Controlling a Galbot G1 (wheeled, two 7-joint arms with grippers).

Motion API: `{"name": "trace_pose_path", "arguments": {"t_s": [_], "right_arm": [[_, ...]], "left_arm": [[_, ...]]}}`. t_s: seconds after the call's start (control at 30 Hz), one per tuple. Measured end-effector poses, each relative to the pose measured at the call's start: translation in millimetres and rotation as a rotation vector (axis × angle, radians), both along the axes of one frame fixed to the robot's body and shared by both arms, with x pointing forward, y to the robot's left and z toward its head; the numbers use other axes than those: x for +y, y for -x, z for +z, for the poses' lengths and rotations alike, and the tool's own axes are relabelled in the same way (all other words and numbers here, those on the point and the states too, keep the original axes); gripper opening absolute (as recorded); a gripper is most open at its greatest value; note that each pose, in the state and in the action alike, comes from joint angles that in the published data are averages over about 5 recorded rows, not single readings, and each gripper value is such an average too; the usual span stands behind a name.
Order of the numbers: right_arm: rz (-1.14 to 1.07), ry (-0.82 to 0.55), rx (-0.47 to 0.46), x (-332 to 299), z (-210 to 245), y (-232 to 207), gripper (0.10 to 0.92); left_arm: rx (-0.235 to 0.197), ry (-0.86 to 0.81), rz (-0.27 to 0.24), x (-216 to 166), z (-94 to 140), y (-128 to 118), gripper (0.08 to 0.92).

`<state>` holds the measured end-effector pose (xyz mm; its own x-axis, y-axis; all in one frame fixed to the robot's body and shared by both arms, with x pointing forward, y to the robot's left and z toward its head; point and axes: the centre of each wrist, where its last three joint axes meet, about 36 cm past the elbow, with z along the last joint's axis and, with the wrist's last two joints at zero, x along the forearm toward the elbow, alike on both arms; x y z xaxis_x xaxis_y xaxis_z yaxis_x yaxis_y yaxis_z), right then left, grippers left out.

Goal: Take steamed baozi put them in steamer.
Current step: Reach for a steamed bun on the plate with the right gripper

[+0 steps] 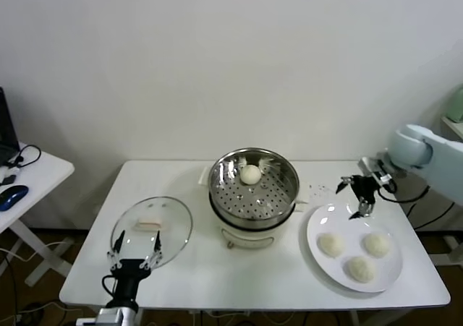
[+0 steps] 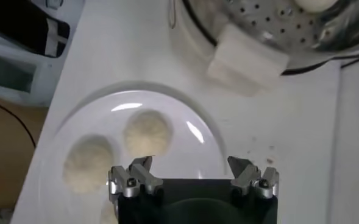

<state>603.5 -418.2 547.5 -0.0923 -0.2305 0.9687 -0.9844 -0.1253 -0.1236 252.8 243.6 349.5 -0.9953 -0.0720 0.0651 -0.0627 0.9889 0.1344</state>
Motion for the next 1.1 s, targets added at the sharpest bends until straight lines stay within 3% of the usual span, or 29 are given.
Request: {"name": "trace_pose_path", "arguments": {"t_s": [0.43, 1.1], "right_arm": [[-0.051, -0.015, 0.079, 0.3, -69.0, 18.5, 0.823], [-0.057, -0.015, 0.094, 13.1, -99.3, 14.0, 0.823]], "left_arm": [[0.019, -0.003, 0.014, 4.4, -7.2, 5.4, 0.823], [0.03, 0.004, 0.01, 0.9, -15.2, 3.6, 0.823]]}}
